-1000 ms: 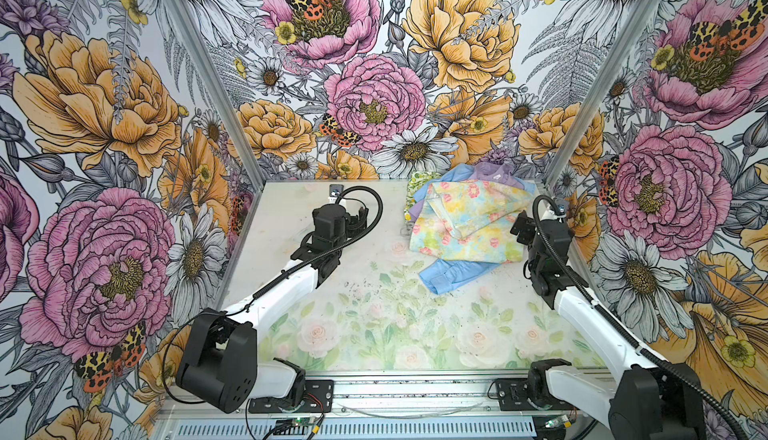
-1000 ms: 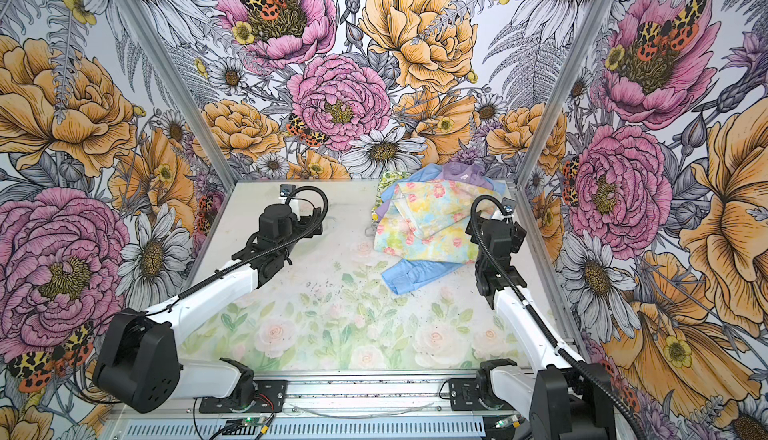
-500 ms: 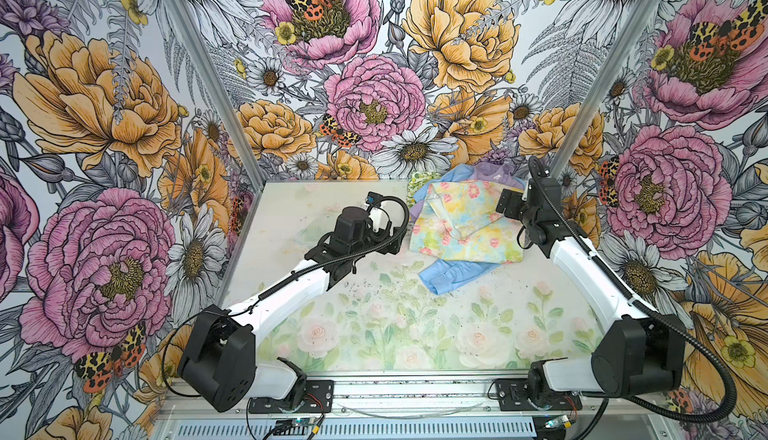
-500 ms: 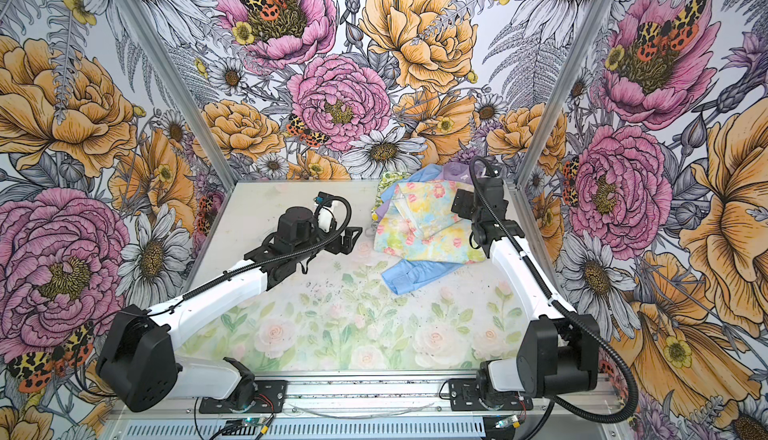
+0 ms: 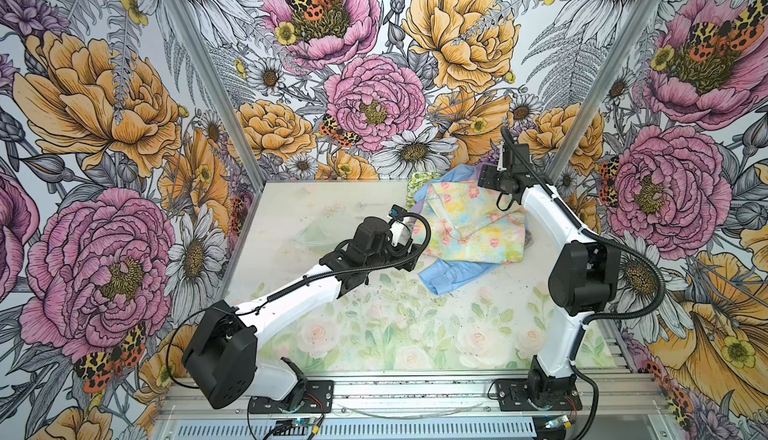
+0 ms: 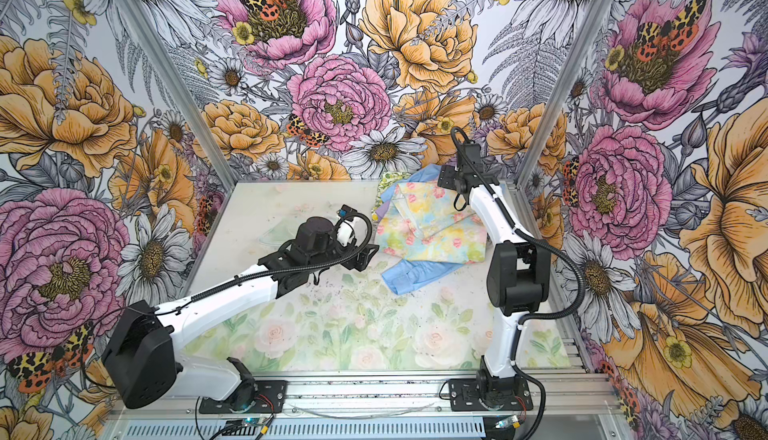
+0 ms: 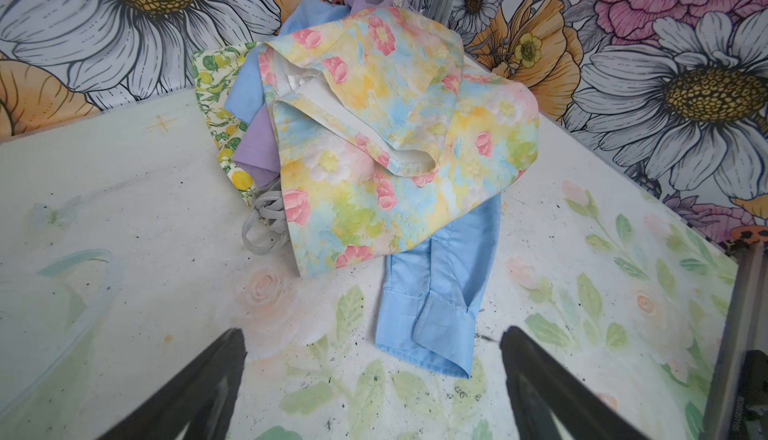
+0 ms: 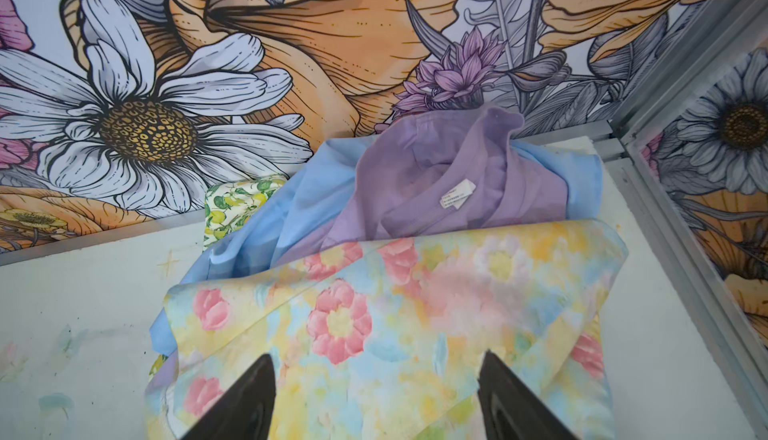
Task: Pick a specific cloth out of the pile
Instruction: 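Reach the right gripper toward the lavender shirt while the left arm moves forward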
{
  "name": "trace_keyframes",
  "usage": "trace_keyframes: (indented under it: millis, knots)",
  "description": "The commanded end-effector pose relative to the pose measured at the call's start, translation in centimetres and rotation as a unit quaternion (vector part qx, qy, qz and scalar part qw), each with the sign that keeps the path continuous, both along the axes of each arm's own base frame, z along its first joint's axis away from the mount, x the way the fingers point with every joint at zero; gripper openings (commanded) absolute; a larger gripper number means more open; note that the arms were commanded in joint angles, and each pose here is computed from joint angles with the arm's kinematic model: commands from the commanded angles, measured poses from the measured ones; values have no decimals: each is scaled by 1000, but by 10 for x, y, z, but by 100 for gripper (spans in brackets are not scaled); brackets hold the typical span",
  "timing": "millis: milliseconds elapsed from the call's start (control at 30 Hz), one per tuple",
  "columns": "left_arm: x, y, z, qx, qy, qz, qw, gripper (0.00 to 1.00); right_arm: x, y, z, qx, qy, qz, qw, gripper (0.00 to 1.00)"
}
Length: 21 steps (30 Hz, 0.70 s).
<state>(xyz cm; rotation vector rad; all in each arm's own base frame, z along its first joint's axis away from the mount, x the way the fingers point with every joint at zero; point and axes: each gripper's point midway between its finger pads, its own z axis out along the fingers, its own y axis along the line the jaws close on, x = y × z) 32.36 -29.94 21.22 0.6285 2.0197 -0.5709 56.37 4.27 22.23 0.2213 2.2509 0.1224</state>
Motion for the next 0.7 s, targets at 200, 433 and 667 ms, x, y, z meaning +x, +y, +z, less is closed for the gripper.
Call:
trace_keyframes:
  millis: [200,433,667]
  knots:
    - [8,-1,-18,79,-1,16,997,95,50,22,-21,8,15,-3,1000,71]
    - [11,6,-11,81,-10,27,996,95,71,21,-34,-7,15,-14,1000,68]
    - [17,20,-6,99,-29,59,993,95,80,16,-50,-19,21,-31,999,65]
